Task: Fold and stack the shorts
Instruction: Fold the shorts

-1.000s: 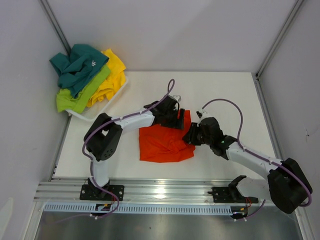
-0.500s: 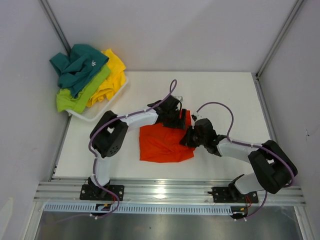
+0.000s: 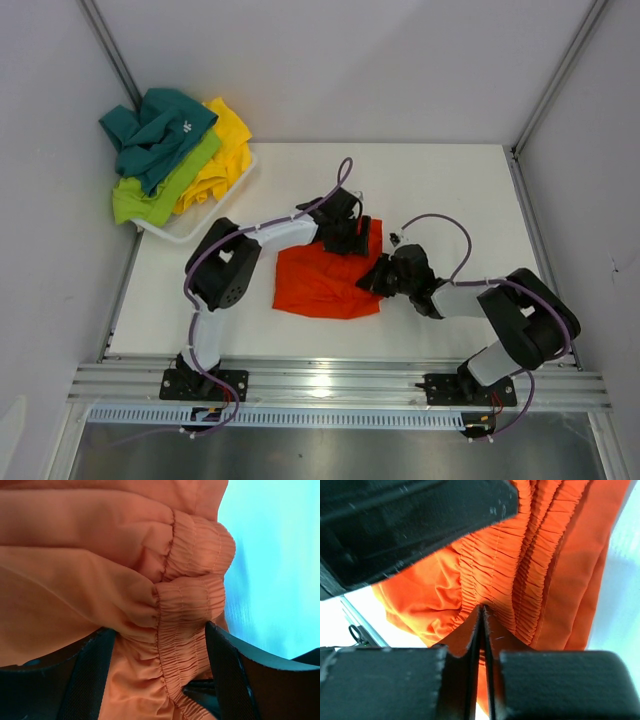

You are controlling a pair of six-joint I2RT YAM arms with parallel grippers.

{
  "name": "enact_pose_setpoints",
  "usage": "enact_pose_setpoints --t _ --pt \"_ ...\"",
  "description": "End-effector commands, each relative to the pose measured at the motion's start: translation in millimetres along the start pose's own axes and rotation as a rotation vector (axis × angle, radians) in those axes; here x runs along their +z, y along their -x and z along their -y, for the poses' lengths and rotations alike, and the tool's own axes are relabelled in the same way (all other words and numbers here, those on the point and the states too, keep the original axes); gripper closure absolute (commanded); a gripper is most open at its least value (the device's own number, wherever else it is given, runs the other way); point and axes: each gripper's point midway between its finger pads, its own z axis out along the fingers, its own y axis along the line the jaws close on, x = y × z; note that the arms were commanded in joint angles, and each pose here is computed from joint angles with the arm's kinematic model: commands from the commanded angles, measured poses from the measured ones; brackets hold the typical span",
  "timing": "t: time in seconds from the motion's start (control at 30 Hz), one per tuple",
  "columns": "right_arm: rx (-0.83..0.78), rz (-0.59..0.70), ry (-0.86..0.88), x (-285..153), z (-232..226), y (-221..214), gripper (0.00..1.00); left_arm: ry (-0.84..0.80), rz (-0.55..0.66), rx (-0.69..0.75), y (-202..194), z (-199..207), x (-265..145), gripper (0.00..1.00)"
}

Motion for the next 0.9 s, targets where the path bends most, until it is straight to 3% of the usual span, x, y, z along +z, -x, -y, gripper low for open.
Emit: enact_pose_setpoints --t 0.0,0.3,0.4,0.47,0.7,0.73,0.87 --pt "0.012 -0.128 -0.226 -7.4 58.9 -42.4 0.89 -0.03 0.057 0.013 32.5 13.0 -14.3 0.25" --pt "-0.047 -0.041 -0.199 -28.0 25.7 -3.5 0.62 -0.144 0.144 0.053 84.6 58.2 -83.2 0.24" --pt "-0.05 0.001 -0.197 -39.4 18.6 5.9 0.3 -0.163 0.156 0.064 86.7 65.6 -107.5 0.24" --pt "-0.055 0.038 -0.198 -49.1 14.5 16.6 0.23 -0.15 0.16 0.056 83.7 63.5 -118.3 0.24" --pt "-0.059 0.061 -0.193 -72.8 12.9 36.6 0.19 -0.144 0.154 0.042 48.4 47.0 -137.0 0.24" --pt "-0.063 0.059 -0.211 -75.1 17.3 37.8 0.19 -0.109 0.112 0.027 26.6 31.4 -126.2 0.24" --pt "-0.04 0.045 -0.242 -73.4 38.0 44.5 0.18 -0.137 0.15 0.017 7.4 25.7 -141.6 0.24"
